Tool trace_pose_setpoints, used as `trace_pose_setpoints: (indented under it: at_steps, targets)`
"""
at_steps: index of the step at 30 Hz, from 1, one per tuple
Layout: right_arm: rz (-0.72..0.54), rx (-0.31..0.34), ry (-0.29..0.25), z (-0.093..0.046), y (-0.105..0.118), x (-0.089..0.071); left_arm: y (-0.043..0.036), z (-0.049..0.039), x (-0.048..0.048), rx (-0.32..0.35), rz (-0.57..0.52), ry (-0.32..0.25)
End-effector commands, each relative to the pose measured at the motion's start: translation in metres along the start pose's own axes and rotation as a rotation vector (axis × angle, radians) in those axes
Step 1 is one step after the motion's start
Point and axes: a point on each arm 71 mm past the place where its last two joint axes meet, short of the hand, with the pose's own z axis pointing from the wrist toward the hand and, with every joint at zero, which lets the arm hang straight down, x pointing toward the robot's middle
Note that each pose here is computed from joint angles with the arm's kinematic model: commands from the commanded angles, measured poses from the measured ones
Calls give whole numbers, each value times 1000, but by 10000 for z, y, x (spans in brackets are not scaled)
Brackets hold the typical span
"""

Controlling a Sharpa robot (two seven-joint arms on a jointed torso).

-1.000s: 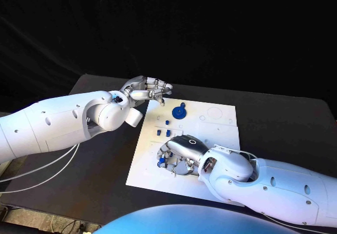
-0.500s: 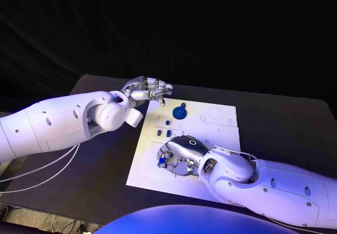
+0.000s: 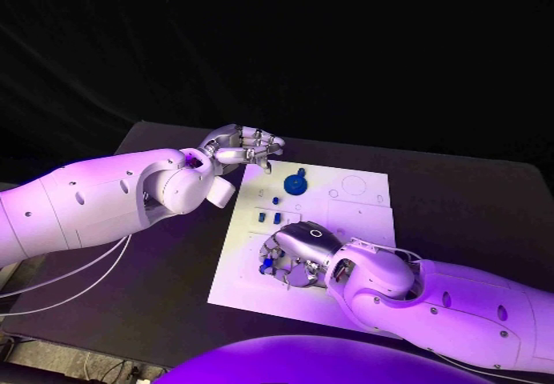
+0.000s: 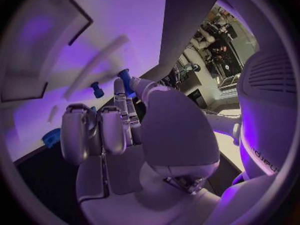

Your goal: Assemble the parts on the task board

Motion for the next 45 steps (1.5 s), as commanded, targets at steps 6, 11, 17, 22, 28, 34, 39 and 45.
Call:
trace_pose_setpoints:
  at_steps: [6,11,17,22,28,34,39,45]
  targets:
    - [-52,-6,28,13,18,43,-8,3,23,5,-3,19]
    - [-52,-15,39,32,51,76,-8,5,25,5,-3,20]
    - [-50,-12,43,40,62,100,-7,5,24,4,-3,20]
    - [-48,4,36,34,53,103,-6,5,22,3,-3,20]
    - [-49,15,20,26,48,96,-5,4,21,1,-4,20]
    - [-35,19,-33,-12,43,61,-3,3,18,-1,-4,21]
    - [-18,16,-85,-70,49,16,0,1,17,-3,-4,22]
    - [5,15,-126,-169,36,-55,4,-3,9,-4,-4,20]
